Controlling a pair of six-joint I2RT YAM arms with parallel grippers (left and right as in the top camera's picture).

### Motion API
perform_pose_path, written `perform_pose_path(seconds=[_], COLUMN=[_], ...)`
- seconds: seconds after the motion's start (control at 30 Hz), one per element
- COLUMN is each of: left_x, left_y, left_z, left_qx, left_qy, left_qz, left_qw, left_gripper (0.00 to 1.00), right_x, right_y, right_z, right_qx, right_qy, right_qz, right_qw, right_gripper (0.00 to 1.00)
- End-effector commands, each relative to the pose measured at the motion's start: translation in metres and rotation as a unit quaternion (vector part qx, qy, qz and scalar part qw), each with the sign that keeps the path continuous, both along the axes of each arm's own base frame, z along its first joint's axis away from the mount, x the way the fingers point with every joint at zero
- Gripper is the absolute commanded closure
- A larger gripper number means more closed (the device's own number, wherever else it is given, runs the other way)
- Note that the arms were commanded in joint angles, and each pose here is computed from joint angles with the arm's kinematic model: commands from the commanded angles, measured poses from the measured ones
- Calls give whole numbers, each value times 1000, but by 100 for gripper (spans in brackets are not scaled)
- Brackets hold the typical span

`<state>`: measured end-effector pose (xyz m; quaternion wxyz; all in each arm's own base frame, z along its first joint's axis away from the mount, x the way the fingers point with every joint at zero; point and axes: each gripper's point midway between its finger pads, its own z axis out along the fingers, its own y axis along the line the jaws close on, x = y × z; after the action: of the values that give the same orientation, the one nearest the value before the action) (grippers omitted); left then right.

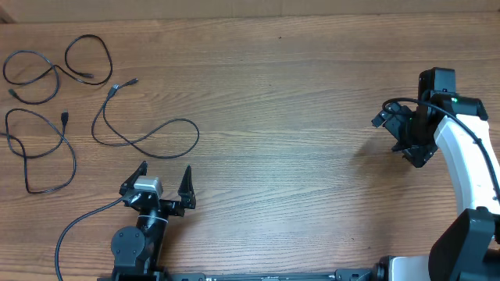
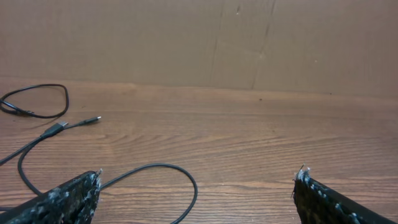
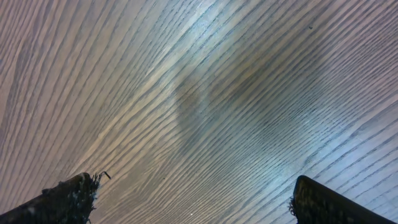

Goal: Untangle cables

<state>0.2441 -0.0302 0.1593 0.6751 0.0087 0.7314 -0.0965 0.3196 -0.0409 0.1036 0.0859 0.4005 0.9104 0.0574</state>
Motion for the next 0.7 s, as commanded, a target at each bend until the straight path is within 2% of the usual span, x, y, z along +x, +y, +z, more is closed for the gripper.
perform_pose_path(seconds=[0.0, 0.43, 0.57, 0.67], left_x=[0, 0, 0, 0], left_y=[1, 1, 1, 0], left_z=[-2, -2, -2, -2], left_qx=[9, 9, 9, 9], left_qy=[-2, -2, -2, -2], left_qz=[1, 1, 1, 1], left_qw=[1000, 1000, 1000, 1000], left_gripper=[1, 1, 1, 1], right_x=[5, 4, -1, -2], right_y=[-1, -2, 1, 1], right_z=[6, 13, 36, 61], right_qx=[-3, -7, -9, -19], right_qy=[-11, -21, -52, -110], right_qz=[0, 0, 1, 1], right_qw=[1000, 1000, 999, 994], right_gripper=[0, 0, 0, 0])
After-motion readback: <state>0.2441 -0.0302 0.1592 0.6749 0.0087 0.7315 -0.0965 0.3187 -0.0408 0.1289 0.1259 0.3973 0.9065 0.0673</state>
